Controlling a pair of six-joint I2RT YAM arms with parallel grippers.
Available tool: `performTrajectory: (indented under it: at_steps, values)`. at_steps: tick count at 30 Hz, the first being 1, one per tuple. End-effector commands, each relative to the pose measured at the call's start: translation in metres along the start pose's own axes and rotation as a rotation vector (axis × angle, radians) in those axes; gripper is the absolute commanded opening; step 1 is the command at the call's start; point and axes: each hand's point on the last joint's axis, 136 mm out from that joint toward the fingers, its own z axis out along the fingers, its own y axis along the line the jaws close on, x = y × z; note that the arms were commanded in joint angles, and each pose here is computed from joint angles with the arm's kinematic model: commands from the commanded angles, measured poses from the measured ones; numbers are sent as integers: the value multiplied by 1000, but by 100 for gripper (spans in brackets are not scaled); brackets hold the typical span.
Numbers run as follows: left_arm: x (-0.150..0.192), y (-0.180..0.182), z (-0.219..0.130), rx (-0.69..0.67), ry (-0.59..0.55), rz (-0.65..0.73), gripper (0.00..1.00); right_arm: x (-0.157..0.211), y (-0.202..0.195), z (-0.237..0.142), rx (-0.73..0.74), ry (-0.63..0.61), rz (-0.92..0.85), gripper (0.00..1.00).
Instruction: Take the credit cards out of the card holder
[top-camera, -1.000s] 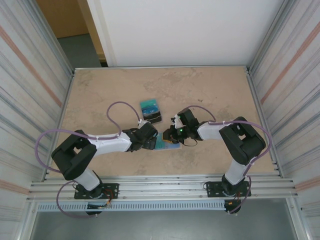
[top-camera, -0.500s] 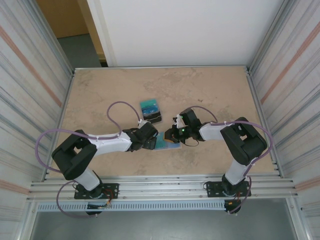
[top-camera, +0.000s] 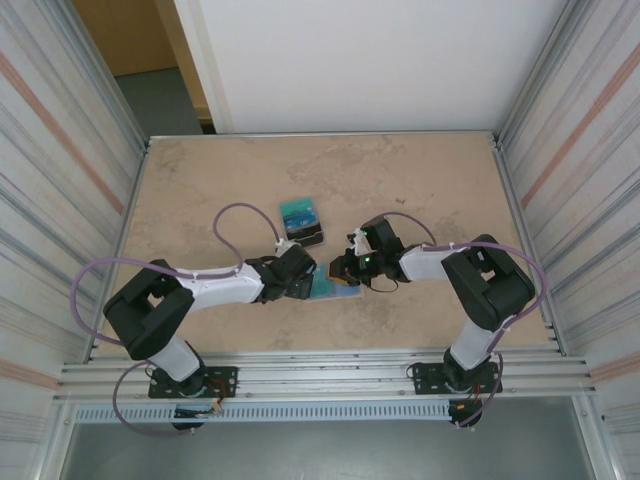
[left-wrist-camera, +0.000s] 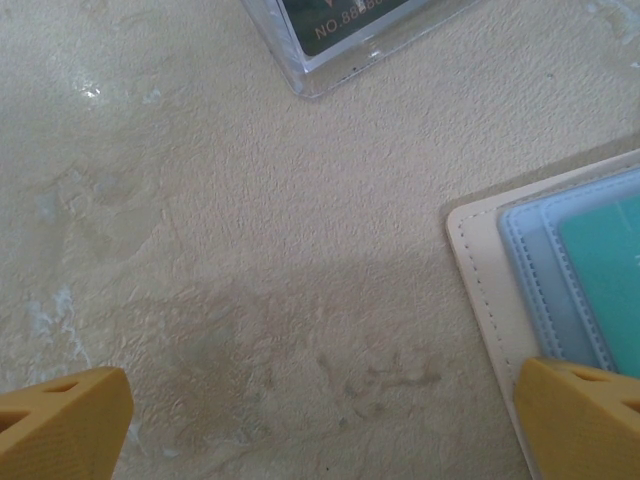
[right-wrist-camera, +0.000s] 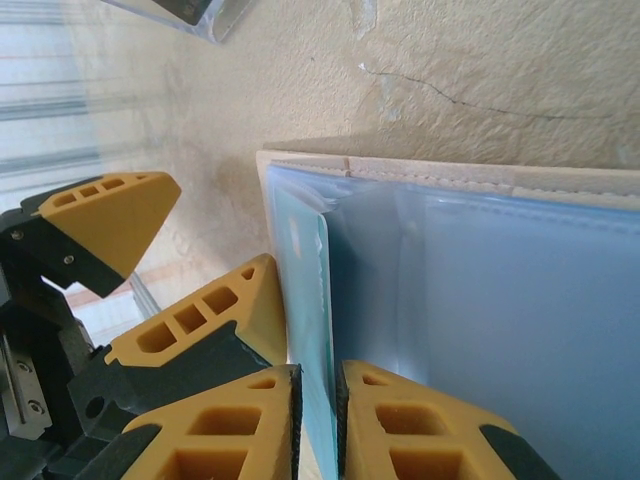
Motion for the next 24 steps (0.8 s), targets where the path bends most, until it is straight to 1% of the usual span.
performTrajectory:
  at_steps: [1, 8, 24]
  values:
    - [20, 11, 7, -63, 72, 40, 99, 0, 12, -8, -46, -7, -11, 18]
    - [21, 11, 8, -65, 75, 41, 99, -1, 13, -9, -52, -7, -12, 14]
    - [22, 12, 8, -68, 80, 40, 99, -3, 6, -16, -49, -29, 5, 13]
